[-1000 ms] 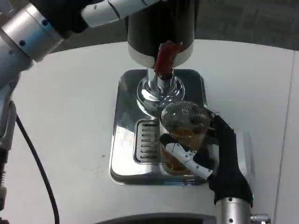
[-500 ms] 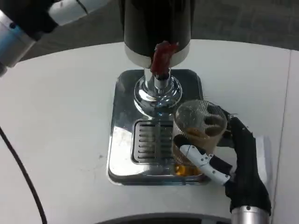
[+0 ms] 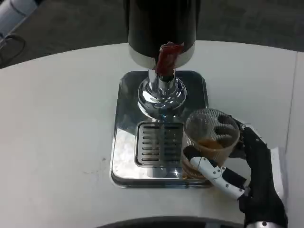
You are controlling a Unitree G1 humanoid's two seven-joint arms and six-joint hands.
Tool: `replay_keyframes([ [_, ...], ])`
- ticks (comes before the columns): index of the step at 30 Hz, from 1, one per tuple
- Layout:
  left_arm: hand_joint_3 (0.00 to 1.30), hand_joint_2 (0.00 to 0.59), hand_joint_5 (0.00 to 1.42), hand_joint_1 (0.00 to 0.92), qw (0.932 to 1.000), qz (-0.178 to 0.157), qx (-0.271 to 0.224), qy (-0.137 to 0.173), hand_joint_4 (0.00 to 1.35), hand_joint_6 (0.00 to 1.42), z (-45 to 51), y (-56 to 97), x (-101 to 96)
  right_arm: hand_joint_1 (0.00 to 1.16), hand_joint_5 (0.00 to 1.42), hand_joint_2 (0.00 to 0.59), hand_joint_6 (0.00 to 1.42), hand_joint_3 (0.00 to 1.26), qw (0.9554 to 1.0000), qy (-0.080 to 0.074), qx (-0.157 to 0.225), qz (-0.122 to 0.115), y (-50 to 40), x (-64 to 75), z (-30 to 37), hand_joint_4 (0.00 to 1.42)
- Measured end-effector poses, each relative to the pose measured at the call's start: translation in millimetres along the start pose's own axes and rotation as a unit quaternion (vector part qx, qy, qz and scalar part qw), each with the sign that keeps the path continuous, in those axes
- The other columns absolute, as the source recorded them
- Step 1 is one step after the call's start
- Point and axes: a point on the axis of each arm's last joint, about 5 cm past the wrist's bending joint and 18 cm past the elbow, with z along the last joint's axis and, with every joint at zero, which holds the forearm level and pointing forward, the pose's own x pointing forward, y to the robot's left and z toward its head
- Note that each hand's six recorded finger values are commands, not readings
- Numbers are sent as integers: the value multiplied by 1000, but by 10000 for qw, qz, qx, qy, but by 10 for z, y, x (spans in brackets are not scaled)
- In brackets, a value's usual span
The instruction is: Grasp the cup under the faucet to collect the drink, then remove the cup.
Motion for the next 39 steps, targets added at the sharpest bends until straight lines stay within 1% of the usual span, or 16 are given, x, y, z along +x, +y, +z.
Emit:
replay_keyframes([
  [3,272,162,353,0,9998,30,44,204,265,314,2,6,-154,904,793,211,493,693,9999,-92,15,37,-24,-1,39,754],
  [5,272,162,354,0,9993,12,119,342,265,314,29,-5,-306,908,793,210,493,693,9999,-146,26,62,-44,2,63,751],
  [7,272,162,354,0,9989,7,165,435,265,314,50,-20,-399,910,793,210,494,693,9998,-175,-19,112,-60,0,78,751],
  [10,272,162,352,0,9982,65,176,563,266,315,77,-63,-548,914,793,207,494,693,9997,-183,-76,137,-83,-7,77,751],
  [13,272,165,349,0,9965,118,136,814,266,315,91,-123,-730,917,793,204,494,694,9996,-186,-131,171,-137,-22,83,751],
  [15,272,168,339,0,9954,58,101,946,266,306,103,-185,-846,927,803,203,494,706,9995,-229,-142,160,-152,-24,99,759],
  [17,272,168,339,0,9951,-56,98,982,266,304,132,-259,-940,930,806,203,494,707,9993,-266,-132,206,-163,-33,117,761],
  [19,272,170,338,0,9947,-291,167,970,262,303,184,-387,-1045,932,808,203,494,708,9991,-304,-120,263,-170,-40,136,761],
  [20,272,170,338,0,9944,-370,126,978,260,303,191,-437,-1080,933,809,203,494,708,9991,-310,-121,270,-171,-40,138,761],
  [23,273,176,338,0,9912,-720,-95,1111,248,302,215,-676,-1239,935,810,203,494,708,9990,-308,-120,289,-170,-40,140,761],
  [25,266,182,330,0,9902,-808,-151,1133,242,301,222,-737,-1274,937,819,203,494,708,9990,-312,-124,297,-169,-41,142,761],
  [28,264,183,327,0,9908,-901,-242,978,242,288,260,-818,-1289,938,821,203,494,712,9988,-325,-126,356,-166,-55,150,761],
  [31,255,181,313,0,9900,-1019,-313,928,223,280,278,-890,-1306,938,821,203,494,714,9985,-326,-117,413,-164,-62,154,763],
  [33,246,179,305,0,9884,-1121,-349,963,212,279,286,-938,-1331,939,822,203,494,715,9982,-375,-111,453,-183,-63,177,773],
  [36,218,168,269,0,9880,-1176,-353,942,176,258,297,-1007,-1340,939,822,203,494,716,9974,-552,-71,450,-237,-48,254,777],
  [39,165,148,217,0,9874,-1240,-248,949,114,211,303,-1056,-1337,940,829,203,502,716,9968,-608,-38,528,-267,-43,296,778],
])
